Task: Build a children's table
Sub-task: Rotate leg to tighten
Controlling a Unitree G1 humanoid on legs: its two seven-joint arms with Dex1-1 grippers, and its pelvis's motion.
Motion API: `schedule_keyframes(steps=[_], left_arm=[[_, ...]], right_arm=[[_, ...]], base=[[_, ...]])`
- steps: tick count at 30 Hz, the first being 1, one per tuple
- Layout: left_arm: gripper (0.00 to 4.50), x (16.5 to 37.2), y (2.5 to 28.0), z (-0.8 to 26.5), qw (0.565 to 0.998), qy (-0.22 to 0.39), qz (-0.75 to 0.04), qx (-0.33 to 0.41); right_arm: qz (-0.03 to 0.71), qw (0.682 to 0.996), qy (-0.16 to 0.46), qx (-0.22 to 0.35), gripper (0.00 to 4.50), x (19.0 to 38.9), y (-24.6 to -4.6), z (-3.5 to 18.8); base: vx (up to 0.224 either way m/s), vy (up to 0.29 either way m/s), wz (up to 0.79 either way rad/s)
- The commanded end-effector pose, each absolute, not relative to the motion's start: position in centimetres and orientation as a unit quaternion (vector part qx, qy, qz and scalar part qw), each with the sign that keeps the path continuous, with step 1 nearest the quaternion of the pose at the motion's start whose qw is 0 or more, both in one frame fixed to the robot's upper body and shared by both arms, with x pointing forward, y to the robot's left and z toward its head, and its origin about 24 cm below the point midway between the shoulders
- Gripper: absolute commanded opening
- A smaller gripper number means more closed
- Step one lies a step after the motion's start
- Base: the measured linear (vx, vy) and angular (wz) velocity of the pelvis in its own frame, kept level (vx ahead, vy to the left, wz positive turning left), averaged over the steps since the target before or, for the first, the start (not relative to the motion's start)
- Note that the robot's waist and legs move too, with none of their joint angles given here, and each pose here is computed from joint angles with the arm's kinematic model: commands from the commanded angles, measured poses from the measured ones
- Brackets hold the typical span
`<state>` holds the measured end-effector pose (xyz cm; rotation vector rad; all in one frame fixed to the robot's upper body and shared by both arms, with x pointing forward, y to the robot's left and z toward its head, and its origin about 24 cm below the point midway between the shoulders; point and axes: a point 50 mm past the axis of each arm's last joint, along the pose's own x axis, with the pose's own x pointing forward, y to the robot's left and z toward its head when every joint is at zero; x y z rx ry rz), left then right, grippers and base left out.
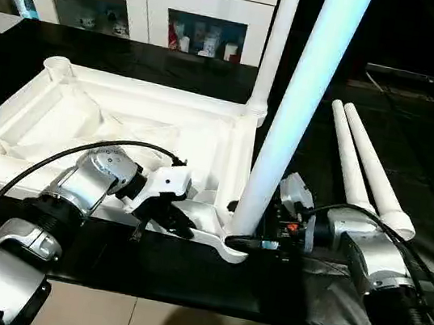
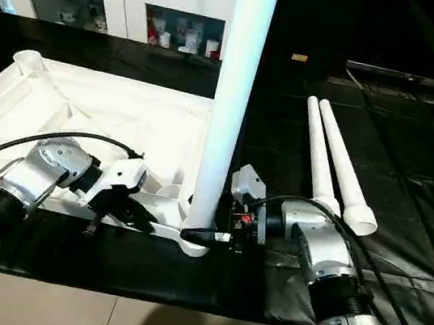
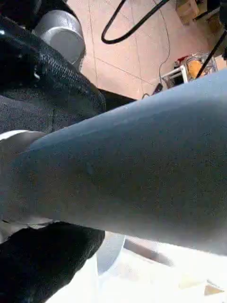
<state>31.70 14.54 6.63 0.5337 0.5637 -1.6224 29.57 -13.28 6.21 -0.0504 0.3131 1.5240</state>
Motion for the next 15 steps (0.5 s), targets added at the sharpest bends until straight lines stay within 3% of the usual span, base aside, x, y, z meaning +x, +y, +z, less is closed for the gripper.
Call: schedule_keyframes(steps=[1,9,15], left_arm=[[0.0,31.3,14.0,6.3,0.591,0.257,-0.726,0.238],[0.0,31.4,14.0,6.2,0.6,0.258,-0.722,0.229],[0.0,31.9,13.5,5.9,0.654,0.259,-0.686,0.185]], right_arm=[[0.696,0.703,0.146,-0.018,3.15,29.3,-13.5,6.2],[0.701,0.697,0.153,-0.008,2.5,29.0,-13.4,6.1],[0.697,0.701,0.15,0.015,2.16,28.3,-13.0,5.7]], base=[[0.0,0.0,0.0],[0.0,0.0,0.0],[0.0,0.0,0.0]])
